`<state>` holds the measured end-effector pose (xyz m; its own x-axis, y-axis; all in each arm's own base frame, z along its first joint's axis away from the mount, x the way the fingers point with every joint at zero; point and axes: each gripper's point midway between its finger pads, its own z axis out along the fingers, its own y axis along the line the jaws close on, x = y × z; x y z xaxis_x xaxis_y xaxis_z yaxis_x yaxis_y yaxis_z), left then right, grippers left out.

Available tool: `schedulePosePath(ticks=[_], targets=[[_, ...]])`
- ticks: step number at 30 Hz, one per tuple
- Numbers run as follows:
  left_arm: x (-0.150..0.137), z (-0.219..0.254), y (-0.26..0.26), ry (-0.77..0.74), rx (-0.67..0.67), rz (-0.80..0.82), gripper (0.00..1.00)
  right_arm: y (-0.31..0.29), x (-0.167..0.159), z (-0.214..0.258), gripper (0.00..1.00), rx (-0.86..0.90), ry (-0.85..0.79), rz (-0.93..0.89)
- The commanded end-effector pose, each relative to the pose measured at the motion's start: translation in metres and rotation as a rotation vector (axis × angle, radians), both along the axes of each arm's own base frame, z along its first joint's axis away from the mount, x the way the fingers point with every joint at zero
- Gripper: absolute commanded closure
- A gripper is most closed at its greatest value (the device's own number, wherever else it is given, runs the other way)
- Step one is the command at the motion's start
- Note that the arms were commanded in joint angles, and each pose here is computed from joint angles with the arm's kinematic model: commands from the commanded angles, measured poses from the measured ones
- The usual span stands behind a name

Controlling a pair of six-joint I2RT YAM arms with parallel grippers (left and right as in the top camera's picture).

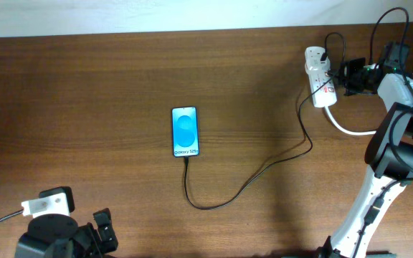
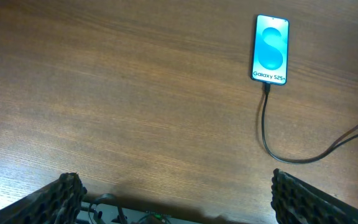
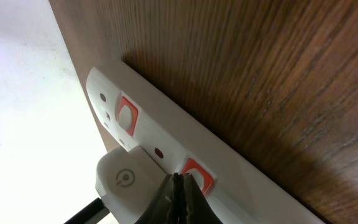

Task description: Plug charger to phone and switch on socket

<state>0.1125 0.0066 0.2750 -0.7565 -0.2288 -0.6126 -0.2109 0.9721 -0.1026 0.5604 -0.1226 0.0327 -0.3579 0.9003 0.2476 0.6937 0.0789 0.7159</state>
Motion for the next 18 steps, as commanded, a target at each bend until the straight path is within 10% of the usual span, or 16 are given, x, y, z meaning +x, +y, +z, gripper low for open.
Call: schedulePosePath(ticks=[1,18], targets=[[0.000,0.000,0.002,-0.004,0.005,0.010,0.01,0.038,0.006,0.004,0.96,0.037,-0.011,0.086],[0.000,0.000,0.002,-0.004,0.005,0.010,0.01,0.028,-0.008,-0.014,0.96,-0.036,0.081,0.059]])
